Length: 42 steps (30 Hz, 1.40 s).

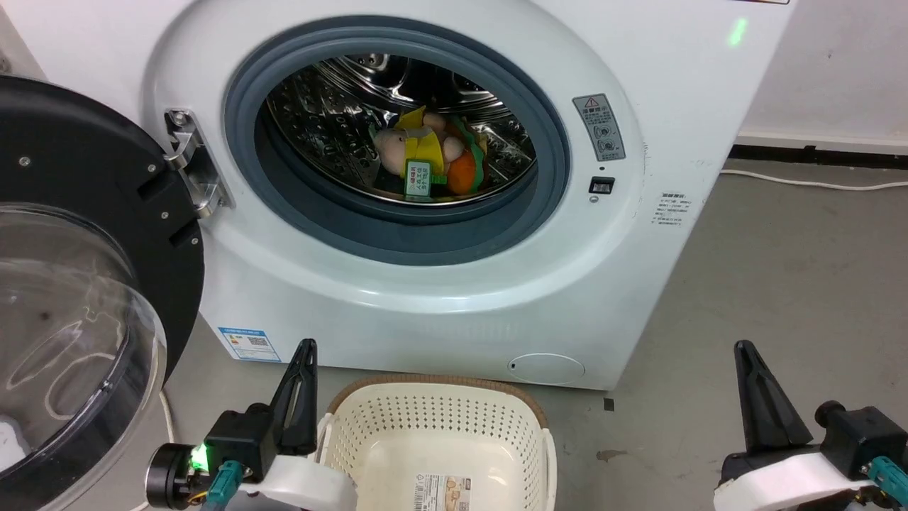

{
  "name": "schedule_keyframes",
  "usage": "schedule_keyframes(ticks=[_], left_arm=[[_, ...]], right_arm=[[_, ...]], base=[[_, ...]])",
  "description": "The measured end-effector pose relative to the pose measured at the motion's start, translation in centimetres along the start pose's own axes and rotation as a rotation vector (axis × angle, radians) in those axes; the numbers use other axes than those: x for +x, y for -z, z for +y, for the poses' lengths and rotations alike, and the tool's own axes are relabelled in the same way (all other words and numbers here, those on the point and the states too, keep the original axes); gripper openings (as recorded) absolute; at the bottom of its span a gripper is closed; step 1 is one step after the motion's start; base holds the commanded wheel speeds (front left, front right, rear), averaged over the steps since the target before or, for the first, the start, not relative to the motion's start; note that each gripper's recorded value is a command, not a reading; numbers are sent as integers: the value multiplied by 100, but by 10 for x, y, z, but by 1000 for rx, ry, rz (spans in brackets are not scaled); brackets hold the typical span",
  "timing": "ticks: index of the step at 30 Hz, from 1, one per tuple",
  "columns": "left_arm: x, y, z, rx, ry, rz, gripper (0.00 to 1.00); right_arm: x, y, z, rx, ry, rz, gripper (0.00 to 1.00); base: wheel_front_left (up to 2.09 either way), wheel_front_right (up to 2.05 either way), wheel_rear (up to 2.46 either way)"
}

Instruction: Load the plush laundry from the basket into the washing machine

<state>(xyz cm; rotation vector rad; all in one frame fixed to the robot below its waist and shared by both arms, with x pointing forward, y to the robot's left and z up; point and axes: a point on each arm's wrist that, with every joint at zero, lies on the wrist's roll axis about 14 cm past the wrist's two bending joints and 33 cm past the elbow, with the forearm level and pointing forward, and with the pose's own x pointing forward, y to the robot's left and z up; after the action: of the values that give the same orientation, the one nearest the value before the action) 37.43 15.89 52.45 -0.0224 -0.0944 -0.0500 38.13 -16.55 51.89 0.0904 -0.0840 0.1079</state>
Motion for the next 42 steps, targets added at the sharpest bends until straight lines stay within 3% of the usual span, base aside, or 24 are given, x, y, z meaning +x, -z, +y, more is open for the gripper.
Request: schedule_keyframes(ticks=[42], left_arm=[[1, -3, 7, 34, -16, 38, 0]], right_arm=[[-5, -1, 4, -56, -14, 52, 0]], base=[[0, 0, 0]])
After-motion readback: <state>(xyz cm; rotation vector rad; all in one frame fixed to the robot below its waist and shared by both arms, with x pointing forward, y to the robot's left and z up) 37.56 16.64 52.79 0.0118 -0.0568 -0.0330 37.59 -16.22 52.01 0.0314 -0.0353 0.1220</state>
